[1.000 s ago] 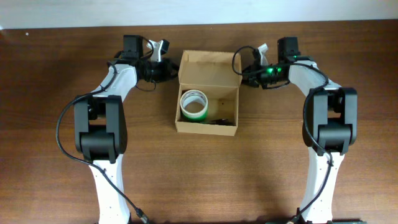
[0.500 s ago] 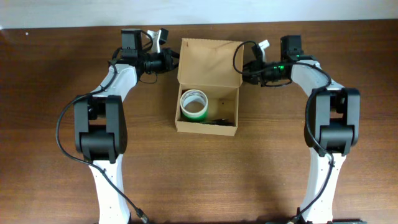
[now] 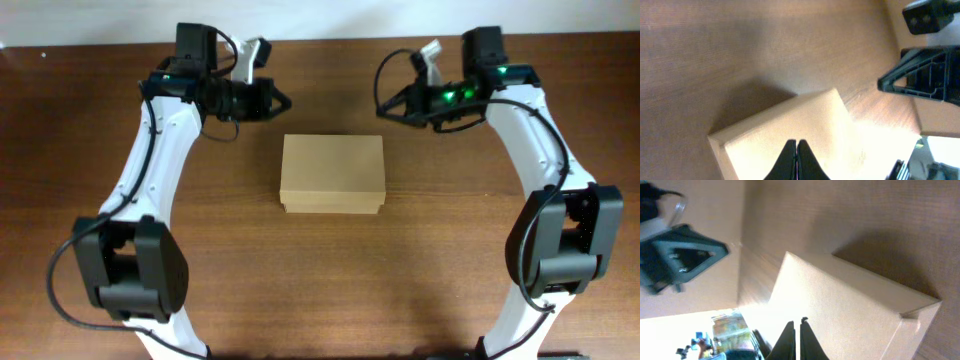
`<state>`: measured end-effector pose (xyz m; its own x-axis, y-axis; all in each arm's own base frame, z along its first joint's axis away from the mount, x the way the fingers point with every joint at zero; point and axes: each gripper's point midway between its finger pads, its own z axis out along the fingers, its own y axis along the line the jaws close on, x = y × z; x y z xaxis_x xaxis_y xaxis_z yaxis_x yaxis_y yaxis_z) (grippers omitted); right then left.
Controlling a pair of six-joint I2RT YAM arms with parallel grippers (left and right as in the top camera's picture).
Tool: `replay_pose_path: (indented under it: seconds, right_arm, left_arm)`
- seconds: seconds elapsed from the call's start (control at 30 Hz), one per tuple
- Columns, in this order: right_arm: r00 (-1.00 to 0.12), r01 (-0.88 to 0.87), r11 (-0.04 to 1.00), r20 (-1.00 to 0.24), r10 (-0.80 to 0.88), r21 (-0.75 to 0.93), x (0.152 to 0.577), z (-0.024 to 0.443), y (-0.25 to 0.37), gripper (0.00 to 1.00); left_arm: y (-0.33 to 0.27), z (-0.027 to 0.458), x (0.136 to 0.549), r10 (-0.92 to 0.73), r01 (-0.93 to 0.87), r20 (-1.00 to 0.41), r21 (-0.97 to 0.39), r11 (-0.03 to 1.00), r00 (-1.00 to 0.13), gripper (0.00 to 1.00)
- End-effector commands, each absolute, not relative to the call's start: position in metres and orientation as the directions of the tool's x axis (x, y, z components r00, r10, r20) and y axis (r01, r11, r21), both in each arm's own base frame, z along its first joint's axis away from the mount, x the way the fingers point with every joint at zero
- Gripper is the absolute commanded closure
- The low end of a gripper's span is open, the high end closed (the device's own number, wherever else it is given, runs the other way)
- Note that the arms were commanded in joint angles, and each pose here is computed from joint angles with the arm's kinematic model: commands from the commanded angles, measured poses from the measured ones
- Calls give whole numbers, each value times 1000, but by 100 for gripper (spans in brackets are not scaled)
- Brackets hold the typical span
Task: Pack container
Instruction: 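Push the box lid closed with both grippers from either side, then press down on the closed lid with both grippers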
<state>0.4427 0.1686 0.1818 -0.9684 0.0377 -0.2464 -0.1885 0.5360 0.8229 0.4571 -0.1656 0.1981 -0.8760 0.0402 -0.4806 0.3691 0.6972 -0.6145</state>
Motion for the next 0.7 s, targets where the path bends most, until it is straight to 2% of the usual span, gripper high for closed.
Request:
replay_pose_path:
  seconds: [0.0, 0.1, 0.23, 0.43, 0.67]
  right_arm:
    - [-939, -291, 664, -340, -60, 689, 420, 197, 175, 96]
    - [-934, -286, 806, -338, -114, 518, 391, 205, 173, 96]
    - [-952, -229, 904, -278, -130, 361, 355, 209, 169, 96]
    - [-960, -256, 913, -195, -202, 317, 333, 182, 182, 96]
    - [-969, -239, 920, -128, -209, 309, 320, 132, 181, 96]
  left_arm:
    - [-153, 204, 434, 121, 368, -480, -463, 806, -869, 98]
    - [-149, 203, 410, 165, 340, -428, -373, 863, -889, 98]
    - [-141, 195, 385, 249, 327, -358, -177, 928, -900, 98]
    - [-153, 177, 372, 292, 355, -315, -166, 920, -903, 98]
    - [-158, 133, 356, 307, 359, -248, -206, 910, -919, 98]
